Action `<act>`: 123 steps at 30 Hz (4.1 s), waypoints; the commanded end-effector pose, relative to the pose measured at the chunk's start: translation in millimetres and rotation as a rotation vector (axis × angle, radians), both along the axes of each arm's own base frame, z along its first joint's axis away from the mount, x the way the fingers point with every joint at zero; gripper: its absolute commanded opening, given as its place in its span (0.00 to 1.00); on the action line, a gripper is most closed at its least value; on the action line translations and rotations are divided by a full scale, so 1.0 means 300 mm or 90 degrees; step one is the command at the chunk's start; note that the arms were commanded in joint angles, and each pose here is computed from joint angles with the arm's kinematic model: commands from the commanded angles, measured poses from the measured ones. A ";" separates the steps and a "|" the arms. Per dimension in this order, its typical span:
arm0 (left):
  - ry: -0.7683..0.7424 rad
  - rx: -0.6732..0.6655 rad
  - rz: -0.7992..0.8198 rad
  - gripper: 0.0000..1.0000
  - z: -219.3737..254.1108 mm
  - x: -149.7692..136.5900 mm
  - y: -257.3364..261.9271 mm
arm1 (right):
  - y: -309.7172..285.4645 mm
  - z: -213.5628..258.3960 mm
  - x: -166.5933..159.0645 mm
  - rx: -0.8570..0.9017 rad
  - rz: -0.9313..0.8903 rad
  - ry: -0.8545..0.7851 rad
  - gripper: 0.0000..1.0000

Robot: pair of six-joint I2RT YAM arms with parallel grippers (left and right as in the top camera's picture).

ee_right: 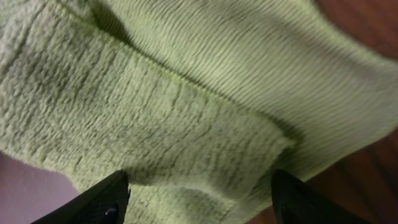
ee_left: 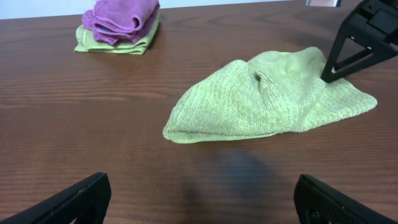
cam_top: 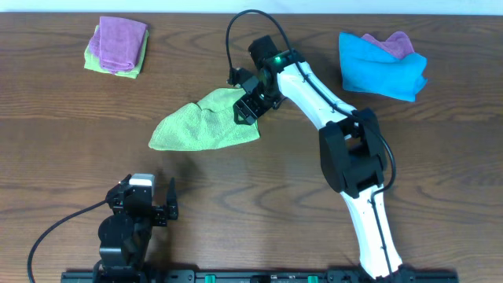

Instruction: Fold the cloth

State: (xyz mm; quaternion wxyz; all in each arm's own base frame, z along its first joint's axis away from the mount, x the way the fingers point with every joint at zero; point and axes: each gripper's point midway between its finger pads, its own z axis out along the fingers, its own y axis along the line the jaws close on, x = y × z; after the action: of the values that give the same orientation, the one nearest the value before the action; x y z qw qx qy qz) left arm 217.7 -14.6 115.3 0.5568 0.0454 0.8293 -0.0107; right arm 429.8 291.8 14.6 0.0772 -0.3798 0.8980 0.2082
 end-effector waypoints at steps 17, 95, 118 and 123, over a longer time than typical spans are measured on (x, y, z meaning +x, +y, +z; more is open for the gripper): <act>0.008 0.007 0.000 0.95 -0.026 -0.001 0.001 | -0.010 0.070 0.054 0.052 -0.073 0.025 0.01; 0.008 0.007 0.000 0.95 -0.026 -0.001 0.001 | -0.143 0.310 -0.080 -0.115 -0.062 0.046 0.02; 0.009 0.007 0.000 0.95 -0.026 -0.001 0.001 | -0.029 0.036 -0.146 -0.116 -0.010 0.043 0.01; 0.009 0.007 0.000 0.95 -0.026 -0.001 0.001 | -0.019 -0.004 -0.130 -0.108 -0.013 0.029 0.01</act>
State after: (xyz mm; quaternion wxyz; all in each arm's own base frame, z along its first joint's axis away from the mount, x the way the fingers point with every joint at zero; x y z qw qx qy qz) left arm 217.7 -14.6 115.3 0.5568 0.0454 0.8293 -0.0107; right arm 393.9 283.4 16.2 0.0259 -0.3649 0.9202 0.1395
